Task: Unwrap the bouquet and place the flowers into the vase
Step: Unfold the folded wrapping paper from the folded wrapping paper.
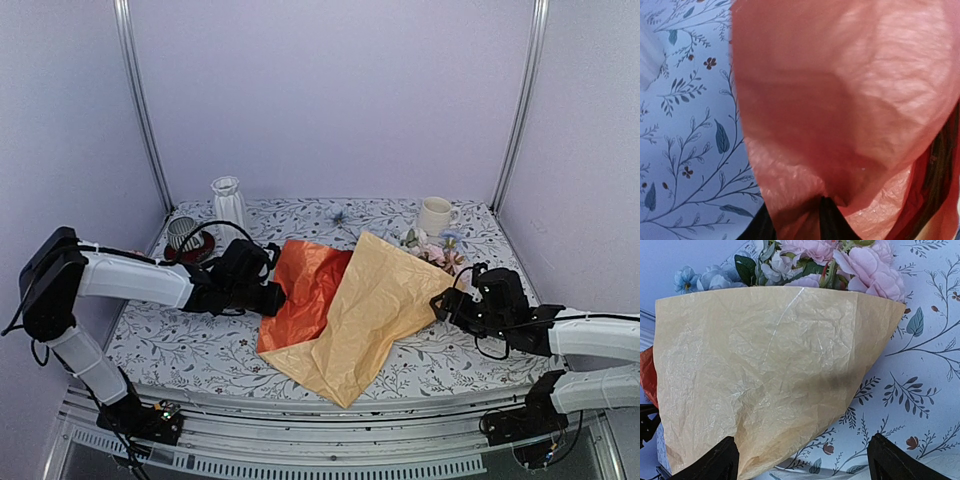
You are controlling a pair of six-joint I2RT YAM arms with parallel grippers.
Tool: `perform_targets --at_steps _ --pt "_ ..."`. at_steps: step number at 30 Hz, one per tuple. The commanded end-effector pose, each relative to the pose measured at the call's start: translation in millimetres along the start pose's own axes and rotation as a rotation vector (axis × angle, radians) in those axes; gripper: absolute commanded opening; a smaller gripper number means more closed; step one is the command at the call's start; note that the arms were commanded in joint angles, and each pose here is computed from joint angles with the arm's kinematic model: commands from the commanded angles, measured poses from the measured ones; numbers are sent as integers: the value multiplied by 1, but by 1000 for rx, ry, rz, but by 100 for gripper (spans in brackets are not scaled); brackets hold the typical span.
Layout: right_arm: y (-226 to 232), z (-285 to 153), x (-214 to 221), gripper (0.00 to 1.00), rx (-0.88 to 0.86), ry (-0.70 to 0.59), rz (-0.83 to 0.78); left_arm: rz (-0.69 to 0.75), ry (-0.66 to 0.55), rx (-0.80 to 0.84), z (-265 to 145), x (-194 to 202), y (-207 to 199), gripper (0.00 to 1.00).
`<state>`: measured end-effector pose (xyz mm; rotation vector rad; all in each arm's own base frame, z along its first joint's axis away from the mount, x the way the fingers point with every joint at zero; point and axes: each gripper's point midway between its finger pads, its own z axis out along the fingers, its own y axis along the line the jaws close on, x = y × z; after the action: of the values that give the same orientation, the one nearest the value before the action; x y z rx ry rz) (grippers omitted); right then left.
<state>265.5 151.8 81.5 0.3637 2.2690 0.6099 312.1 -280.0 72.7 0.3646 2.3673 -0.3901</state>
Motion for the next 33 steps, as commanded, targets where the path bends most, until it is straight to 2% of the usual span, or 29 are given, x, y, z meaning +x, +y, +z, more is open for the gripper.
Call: perform_targets --at_steps 1,5,10,14,21,27,33 --pt "-4 4 -6 91 -20 -11 35 -46 -53 -22 -11 -10 10 36" --pt "-13 9 -6 90 -6 -9 52 -57 -102 -27 -28 -19 14 44" --pt "-15 14 -5 90 -25 0 69 -56 -166 30 -54 -35 6 47" --pt "-16 18 -3 90 -32 12 72 -37 -208 160 -80 -51 -20 52" --pt "-16 25 0 87 -37 27 74 32 -226 383 -106 -62 -77 52" --pt "-15 33 2 82 -45 36 74 29 -151 498 -79 -46 -104 50" --pt "-17 41 6 81 -41 56 72 31 -69 453 -40 -33 -104 50"
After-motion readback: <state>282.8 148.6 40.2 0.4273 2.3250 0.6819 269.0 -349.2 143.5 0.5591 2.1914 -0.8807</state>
